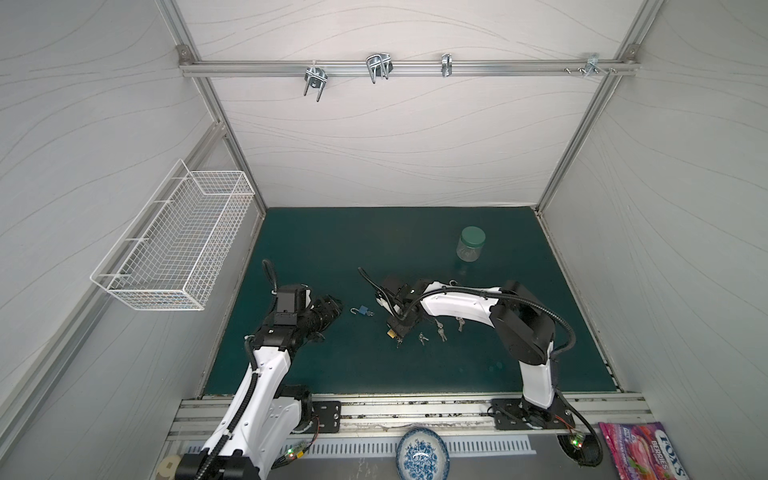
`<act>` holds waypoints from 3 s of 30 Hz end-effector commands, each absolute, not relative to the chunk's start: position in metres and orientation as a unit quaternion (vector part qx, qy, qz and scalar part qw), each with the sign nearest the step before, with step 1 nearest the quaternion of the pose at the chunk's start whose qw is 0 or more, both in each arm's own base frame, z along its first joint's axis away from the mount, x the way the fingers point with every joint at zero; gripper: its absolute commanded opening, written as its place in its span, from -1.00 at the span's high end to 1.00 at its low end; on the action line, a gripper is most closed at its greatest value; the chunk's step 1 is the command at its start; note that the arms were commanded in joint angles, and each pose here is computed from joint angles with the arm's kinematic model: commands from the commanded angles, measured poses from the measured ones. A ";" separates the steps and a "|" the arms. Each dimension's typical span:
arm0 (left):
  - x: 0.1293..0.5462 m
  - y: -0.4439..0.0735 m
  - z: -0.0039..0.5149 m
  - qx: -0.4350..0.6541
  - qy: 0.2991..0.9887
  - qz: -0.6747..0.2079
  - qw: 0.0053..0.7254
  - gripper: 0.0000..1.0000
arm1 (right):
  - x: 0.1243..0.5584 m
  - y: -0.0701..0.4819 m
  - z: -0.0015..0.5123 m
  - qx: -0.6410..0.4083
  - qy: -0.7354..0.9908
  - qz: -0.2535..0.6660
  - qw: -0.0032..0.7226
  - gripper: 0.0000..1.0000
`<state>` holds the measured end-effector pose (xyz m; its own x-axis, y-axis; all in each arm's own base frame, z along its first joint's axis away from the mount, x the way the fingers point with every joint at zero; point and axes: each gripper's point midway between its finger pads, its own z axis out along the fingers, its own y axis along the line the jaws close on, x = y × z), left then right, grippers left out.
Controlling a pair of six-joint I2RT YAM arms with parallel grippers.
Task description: Lock with the key
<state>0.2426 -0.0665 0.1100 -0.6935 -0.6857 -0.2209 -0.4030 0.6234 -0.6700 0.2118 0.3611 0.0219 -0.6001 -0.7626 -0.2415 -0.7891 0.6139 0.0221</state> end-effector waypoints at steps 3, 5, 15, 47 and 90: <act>0.243 -0.066 0.116 -0.312 0.866 -0.309 0.239 -0.50 | 0.185 0.370 0.019 -0.447 0.888 0.080 0.069 0.94; 0.242 -0.064 0.116 -0.313 0.866 -0.307 0.240 -0.50 | 0.177 0.377 0.021 -0.452 0.885 0.093 0.065 0.95; 0.242 -0.065 0.118 -0.317 0.858 -0.329 0.236 -0.56 | 0.183 0.408 0.062 -0.466 0.853 0.182 0.148 0.35; 0.259 -0.033 0.125 -0.405 0.752 -0.470 0.225 -0.57 | 0.258 0.475 0.033 -0.615 0.759 0.142 0.159 -0.21; 0.259 -0.063 0.163 -0.321 0.766 -0.500 0.244 -0.53 | 0.241 0.438 0.131 -0.553 0.763 0.196 0.271 0.59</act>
<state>0.2517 -0.0496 0.1343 -0.6254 -0.7803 0.0062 -0.3454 0.2697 -0.8989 0.2368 0.4375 0.0855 -0.2529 -0.8188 -0.5154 -0.9588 0.2835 0.0202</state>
